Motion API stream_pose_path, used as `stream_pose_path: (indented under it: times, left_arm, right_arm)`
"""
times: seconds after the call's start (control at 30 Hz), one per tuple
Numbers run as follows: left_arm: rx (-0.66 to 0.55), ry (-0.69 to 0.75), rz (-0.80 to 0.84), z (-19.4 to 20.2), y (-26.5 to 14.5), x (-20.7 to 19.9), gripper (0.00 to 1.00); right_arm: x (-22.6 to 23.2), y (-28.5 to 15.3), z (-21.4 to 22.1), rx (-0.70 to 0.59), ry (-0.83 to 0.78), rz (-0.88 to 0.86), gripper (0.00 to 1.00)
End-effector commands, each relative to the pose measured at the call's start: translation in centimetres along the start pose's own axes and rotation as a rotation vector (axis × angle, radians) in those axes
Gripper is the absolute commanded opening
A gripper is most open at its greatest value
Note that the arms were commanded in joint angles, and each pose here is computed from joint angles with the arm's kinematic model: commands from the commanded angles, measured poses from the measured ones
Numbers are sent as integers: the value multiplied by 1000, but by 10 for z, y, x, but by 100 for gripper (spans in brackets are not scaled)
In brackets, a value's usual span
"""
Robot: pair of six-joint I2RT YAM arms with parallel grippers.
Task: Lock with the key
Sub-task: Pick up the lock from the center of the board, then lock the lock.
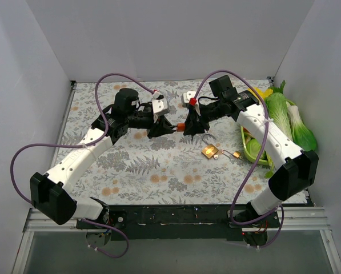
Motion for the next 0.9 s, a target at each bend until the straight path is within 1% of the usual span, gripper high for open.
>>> stream_pose_path:
  times: [0.0, 0.07, 0.13, 0.27, 0.33, 0.5, 0.53, 0.6, 0.67, 0.73, 0.87]
  left_arm:
    - [-23, 58, 10, -16, -8, -8, 24]
    - [-3, 75, -5, -12, -12, -11, 30]
    - [9, 74, -11, -7, -14, -13, 31]
    - [13, 79, -16, -7, -16, -14, 30]
    - [17, 72, -23, -7, -15, -12, 27]
    - [24, 77, -38, -5, -16, -11, 24]
    - [27, 77, -38, -4, -16, -12, 21]
    - [34, 76, -42, -2, -16, -11, 19]
    - [34, 81, -44, -2, -15, -10, 12]
    - [26, 88, -49, -3, -14, -8, 1]
    - [8, 84, -46, -5, -11, -6, 0]
  right_arm:
    - [0, -3, -16, -50, -61, 5, 1]
    - [2, -3, -17, -56, -58, 2, 1]
    - [3, -3, -17, -59, -53, -1, 1]
    - [4, -2, -15, -65, -48, -9, 1]
    - [4, -3, -16, -68, -50, -9, 1]
    - [6, -3, -17, -68, -49, -10, 1]
    - [6, -4, -18, -70, -47, -10, 1]
    - [7, -4, -18, -71, -46, -11, 1]
    - [7, -3, -18, -75, -45, -15, 1]
    - [7, -3, -19, -84, -43, -20, 1]
    - [8, 0, -22, -113, -25, -42, 1]
Point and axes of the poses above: each gripper's point midway between its finger pads, its own y axis out along the fingers, its own x axis along the line the jaws close on, z = x × y, the point moved 8 cm from there along -y, back along the fingers, and after that the axes turned 4 degrees about -y, right-handed, at the moved point
